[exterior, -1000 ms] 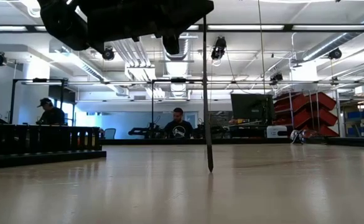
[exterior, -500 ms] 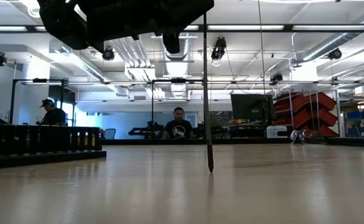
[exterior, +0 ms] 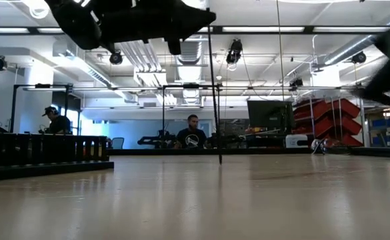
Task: Ziptie cables
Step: Wrap the cable wires with the black zip tie
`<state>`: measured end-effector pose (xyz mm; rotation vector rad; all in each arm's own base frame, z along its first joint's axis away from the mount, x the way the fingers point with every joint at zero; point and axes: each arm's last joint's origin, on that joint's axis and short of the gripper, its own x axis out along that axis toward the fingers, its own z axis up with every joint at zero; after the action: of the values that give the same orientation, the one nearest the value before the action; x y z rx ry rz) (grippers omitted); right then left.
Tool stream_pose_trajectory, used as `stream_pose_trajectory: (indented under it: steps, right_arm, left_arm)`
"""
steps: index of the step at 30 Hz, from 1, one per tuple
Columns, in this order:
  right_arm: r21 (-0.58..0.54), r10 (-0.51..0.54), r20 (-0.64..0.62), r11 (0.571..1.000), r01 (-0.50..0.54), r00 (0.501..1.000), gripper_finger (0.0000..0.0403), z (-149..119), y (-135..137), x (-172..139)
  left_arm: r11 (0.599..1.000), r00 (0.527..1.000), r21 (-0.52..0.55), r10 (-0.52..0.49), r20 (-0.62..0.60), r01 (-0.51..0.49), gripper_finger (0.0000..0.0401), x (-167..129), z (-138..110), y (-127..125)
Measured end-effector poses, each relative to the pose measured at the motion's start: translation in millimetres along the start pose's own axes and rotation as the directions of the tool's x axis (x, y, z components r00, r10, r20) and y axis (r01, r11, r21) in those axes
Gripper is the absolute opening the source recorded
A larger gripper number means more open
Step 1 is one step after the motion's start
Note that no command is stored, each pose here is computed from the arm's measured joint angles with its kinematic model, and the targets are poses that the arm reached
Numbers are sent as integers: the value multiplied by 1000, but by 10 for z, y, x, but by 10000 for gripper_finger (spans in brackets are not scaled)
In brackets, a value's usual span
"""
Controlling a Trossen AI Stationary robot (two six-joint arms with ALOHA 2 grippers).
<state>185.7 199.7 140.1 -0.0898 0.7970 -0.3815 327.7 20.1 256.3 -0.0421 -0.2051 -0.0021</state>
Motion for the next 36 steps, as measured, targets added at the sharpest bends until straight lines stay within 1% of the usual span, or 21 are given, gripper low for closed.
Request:
stream_pose_trajectory:
  steps: [2, 4, 7, 9, 10, 12, 16, 19, 24, 27, 29, 32, 33, 34, 36]
  right_arm:
    - [-13, -71, 68, 997, 72, 995, 3, 128, -166, -45]
    - [-1, -116, 150, 993, 117, 982, 3, 287, -313, -114]
    - [3, -146, 217, 989, 149, 965, 2, 483, -516, -218]
    - [-3, -170, 243, 984, 176, 955, 2, 575, -636, -259]
    - [-7, -182, 254, 982, 190, 950, 2, 614, -692, -279]
    - [-7, -200, 269, 978, 209, 942, 2, 682, -783, -308]
    - [17, -252, 255, 966, 256, 934, 2, 793, -964, -264]
    - [52, -303, 233, 953, 299, 924, 2, 869, -1094, -192]
    - [96, -359, 201, 933, 347, 911, 2, 995, -1280, -80]
    - [112, -330, 197, 943, 314, 923, 2, 1125, -1366, -84]
    - [108, -336, 210, 941, 320, 918, 2, 1199, -1425, -75]
    - [123, -338, 224, 940, 318, 914, 2, 1328, -1541, -31]
    - [131, -318, 226, 946, 295, 921, 2, 1372, -1584, -1]
    - [133, -277, 230, 959, 252, 933, 2, 1415, -1617, 33]
    - [126, -164, 240, 983, 136, 957, 2, 1484, -1674, 105]
  left_arm:
    - [998, 999, 52, 46, 0, -46, 0, -32, 61, 140]
    - [987, 996, 133, 87, 20, -89, 0, -65, 126, 274]
    - [958, 988, 240, 148, 44, -155, 0, -87, 201, 479]
    - [945, 983, 271, 176, 48, -182, 0, -89, 231, 572]
    - [942, 983, 282, 174, 52, -182, 0, -85, 245, 597]
    - [944, 990, 300, 130, 50, -139, 0, -74, 261, 595]
    - [955, 1000, 296, 8, 11, -11, 0, -26, 252, 469]
    - [956, 999, 289, -52, -7, 52, 0, 5, 229, 318]
    - [929, 989, 340, -138, -52, 147, 0, 37, 166, 23]
    - [896, 982, 402, -173, -82, 191, 0, 42, 128, -128]
    - [879, 982, 438, -170, -81, 189, 0, 44, 125, -189]
    - [882, 984, 435, -162, -80, 181, 0, 45, 124, -223]
    - [892, 983, 414, -166, -80, 184, 0, 45, 123, -241]
    - [897, 982, 398, -172, -81, 190, 0, 45, 121, -263]
    - [899, 976, 379, -194, -99, 217, 0, 51, 78, -332]
